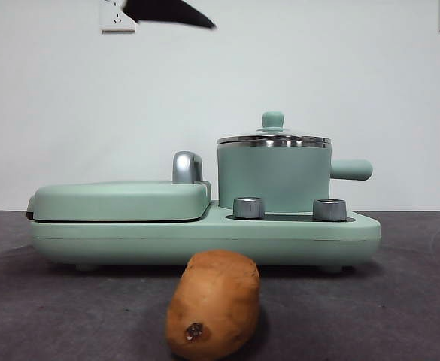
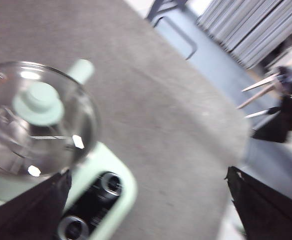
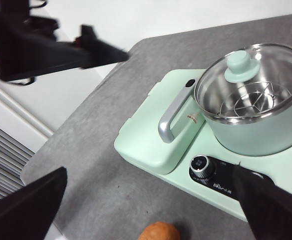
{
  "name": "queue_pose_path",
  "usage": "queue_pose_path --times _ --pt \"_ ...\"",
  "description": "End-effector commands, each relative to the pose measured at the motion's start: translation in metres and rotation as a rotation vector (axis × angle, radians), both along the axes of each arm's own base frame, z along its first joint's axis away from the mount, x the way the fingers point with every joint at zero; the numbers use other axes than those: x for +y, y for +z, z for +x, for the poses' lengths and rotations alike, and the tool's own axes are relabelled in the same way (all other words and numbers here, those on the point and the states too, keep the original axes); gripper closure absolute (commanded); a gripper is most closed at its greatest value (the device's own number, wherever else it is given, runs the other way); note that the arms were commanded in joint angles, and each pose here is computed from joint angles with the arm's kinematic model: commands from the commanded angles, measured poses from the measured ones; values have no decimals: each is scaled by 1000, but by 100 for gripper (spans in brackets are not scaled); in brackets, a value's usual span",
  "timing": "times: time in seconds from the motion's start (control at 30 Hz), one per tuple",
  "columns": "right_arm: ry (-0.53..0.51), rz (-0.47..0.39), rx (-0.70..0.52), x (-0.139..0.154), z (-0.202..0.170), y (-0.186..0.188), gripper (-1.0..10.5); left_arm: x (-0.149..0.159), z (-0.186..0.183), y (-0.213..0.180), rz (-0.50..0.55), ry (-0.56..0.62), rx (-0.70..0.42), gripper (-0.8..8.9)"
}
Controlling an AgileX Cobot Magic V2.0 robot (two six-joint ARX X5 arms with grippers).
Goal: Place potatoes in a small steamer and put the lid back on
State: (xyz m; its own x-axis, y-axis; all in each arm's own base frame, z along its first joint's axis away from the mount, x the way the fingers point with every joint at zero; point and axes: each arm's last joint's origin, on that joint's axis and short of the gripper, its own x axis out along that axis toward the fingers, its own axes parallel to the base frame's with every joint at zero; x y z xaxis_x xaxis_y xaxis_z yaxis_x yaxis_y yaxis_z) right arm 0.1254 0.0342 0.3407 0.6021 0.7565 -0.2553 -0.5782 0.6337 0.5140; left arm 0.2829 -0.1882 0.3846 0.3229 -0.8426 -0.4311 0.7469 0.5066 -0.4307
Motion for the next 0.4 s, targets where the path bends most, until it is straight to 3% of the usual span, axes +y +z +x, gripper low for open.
queue_pose_path --times 0.03,0.4 --pt "5 -3 -26 0 0 6 360 -20 18 -1 68 14 -62 310" --pt "-13 -14 -29 0 0 5 360 -84 77 -28 247 158 -137 316"
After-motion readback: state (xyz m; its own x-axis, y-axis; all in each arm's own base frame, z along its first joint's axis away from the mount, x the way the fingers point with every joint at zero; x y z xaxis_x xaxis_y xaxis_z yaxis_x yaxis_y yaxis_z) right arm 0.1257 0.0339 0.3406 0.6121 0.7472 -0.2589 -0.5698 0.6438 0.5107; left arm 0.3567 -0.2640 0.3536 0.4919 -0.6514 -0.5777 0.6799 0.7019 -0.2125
